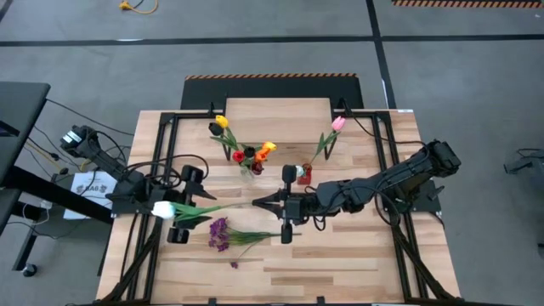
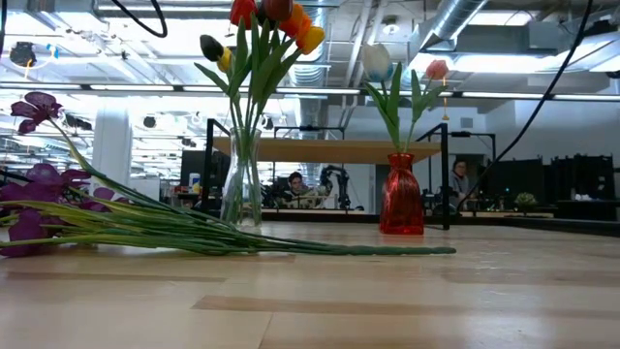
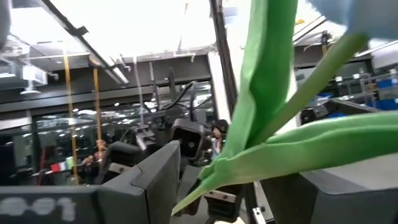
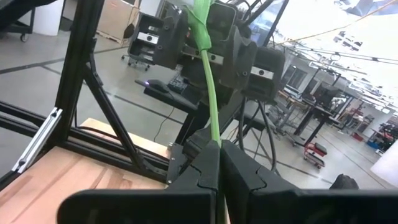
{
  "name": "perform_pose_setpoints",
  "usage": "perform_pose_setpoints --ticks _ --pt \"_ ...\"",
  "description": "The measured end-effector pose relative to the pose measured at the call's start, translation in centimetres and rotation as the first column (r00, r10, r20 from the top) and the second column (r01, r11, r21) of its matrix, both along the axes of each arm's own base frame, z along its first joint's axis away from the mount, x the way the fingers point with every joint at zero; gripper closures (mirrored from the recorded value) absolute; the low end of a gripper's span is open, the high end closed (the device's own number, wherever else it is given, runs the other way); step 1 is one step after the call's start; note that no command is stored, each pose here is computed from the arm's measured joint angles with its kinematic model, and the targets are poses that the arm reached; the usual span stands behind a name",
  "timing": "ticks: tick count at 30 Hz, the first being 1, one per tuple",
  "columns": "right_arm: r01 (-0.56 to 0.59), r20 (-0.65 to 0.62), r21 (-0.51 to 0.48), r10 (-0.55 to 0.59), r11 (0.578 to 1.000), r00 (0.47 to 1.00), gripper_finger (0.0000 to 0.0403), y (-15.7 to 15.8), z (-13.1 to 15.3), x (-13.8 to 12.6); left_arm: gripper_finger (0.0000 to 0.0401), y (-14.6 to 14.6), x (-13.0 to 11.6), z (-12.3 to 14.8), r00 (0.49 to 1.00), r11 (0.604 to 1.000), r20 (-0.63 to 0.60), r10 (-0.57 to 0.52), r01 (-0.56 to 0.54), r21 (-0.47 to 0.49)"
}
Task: Pick and place flowers into a vace then onto a shelf
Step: Put the blue tulip into the red vase
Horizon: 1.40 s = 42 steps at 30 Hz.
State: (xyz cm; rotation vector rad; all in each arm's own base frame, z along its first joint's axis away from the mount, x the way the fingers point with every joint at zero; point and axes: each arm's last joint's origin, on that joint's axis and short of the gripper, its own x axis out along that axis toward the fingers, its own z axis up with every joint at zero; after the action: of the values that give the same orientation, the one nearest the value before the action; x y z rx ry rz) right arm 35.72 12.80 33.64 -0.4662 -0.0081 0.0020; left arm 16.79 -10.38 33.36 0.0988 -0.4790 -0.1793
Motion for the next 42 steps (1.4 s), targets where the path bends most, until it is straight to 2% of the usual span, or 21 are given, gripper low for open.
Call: perform_pose_setpoints --ticks 3,5,10,11,14,18,22,25,28,35,38,42 --pt "-0.002 -0.003 -0.002 0.002 1.0 1.0 0.0403 0.1 0.0 0.0 0.0222 0.0 0.1 -0.1 1.0 1.0 -0.014 0.025 -0.025 0.001" --pt "-0.006 -0.008 -0.004 0.006 1.0 1.0 0.0402 0.2 -0.1 -0.1 0.0251 0.0 0.1 -0.2 0.999 0.999 -0.03 0.036 -0.036 0.009" --pt "-0.016 -0.03 -0.013 0.016 1.0 0.999 0.0373 0.6 -0.3 -0.2 0.0374 -0.2 0.4 -0.8 0.994 0.997 -0.097 0.05 -0.043 0.071" --pt "-0.018 -0.037 -0.016 0.018 1.0 0.999 0.036 0.6 -0.4 -0.2 0.0385 -0.2 0.5 -0.8 0.991 0.996 -0.122 0.051 -0.042 0.079" --pt "-0.022 -0.049 0.001 0.022 1.0 0.999 0.032 0.8 -0.5 -0.3 0.0391 -0.3 0.9 -0.6 0.972 0.994 -0.22 0.082 -0.062 0.095" --pt "-0.018 -0.055 0.049 0.021 0.999 0.998 0.0263 0.7 -0.6 -0.3 0.0396 -0.3 1.1 -0.4 0.915 0.988 -0.382 0.128 -0.086 0.125" --pt "-0.015 -0.074 0.08 0.021 0.997 0.997 0.0215 0.7 -0.8 -0.3 0.0398 -0.3 1.0 -0.7 0.845 0.99 -0.524 0.105 -0.042 0.132" --pt "-0.015 -0.073 0.123 0.024 0.992 0.997 0.0194 0.7 -0.8 -0.3 0.0399 -0.4 1.0 -1.2 0.813 0.992 -0.578 0.067 0.007 0.125" --pt "-0.012 -0.076 0.153 0.024 0.988 0.997 0.0187 0.9 -1.1 0.0 0.0399 -0.6 1.1 -1.7 0.806 0.992 -0.591 0.041 0.038 0.12" --pt "-0.029 -0.067 0.156 0.039 0.987 0.997 0.0204 1.7 -3.4 1.8 0.04 -2.0 3.3 -3.7 0.77 0.983 -0.634 0.077 0.048 0.177" --pt "-0.066 -0.023 0.182 0.071 0.981 0.997 0.0215 2.0 -3.3 2.3 0.04 -2.4 3.9 -4.1 0.757 0.981 -0.647 0.086 0.049 0.188" --pt "-0.12 -0.025 0.171 0.127 0.978 0.992 0.0227 2.8 -3.9 2.6 0.0401 -2.9 4.5 -4.4 0.762 0.982 -0.642 0.085 0.047 0.185"
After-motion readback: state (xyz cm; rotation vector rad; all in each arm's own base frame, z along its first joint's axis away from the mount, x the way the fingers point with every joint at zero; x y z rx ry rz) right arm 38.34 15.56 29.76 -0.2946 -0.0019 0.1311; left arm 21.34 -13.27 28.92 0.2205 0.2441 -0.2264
